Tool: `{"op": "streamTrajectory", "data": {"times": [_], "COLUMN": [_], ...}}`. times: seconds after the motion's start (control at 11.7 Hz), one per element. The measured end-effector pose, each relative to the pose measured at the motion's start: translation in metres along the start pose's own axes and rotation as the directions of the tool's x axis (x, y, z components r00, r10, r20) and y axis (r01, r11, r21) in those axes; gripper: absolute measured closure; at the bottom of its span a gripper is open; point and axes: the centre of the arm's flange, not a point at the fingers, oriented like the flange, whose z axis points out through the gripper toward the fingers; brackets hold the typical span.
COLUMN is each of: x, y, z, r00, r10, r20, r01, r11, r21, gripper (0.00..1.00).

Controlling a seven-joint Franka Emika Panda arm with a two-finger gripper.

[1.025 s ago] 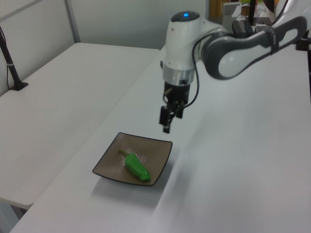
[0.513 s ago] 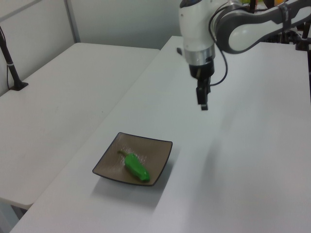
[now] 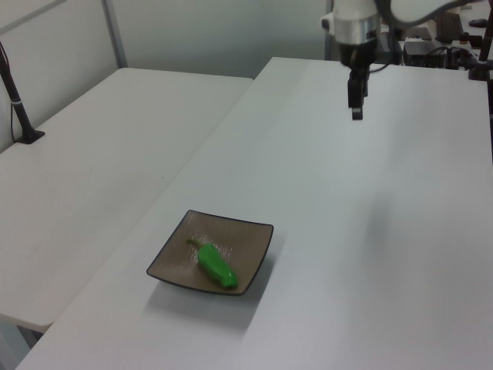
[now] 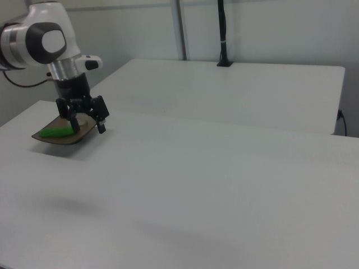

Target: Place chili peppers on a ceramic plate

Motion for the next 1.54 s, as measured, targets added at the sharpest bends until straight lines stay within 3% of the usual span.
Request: {"op": "streamTrajectory", "data": {"times": [0.17,0.34,0.85,1.28,1.54], "x": [-0.013,-0.011,-0.015,-0.02,-0.019], "y": [0.032,0.042,0.063,0.074,0.075], "z": [-0.003,-0.001,0.006,0.001,0.0], "r00": [0.998,0.996,0.992,0.987,0.985], "r10": [0.059,0.08,0.117,0.154,0.16], "r20": [-0.002,-0.043,-0.046,-0.056,-0.07], "r01": [-0.059,-0.077,-0.114,-0.146,-0.149], "r11": [0.997,0.995,0.992,0.981,0.979], "r21": [0.049,0.057,0.06,0.128,0.137], "gripper": [0.0,0.0,0.0,0.0,0.0]}}
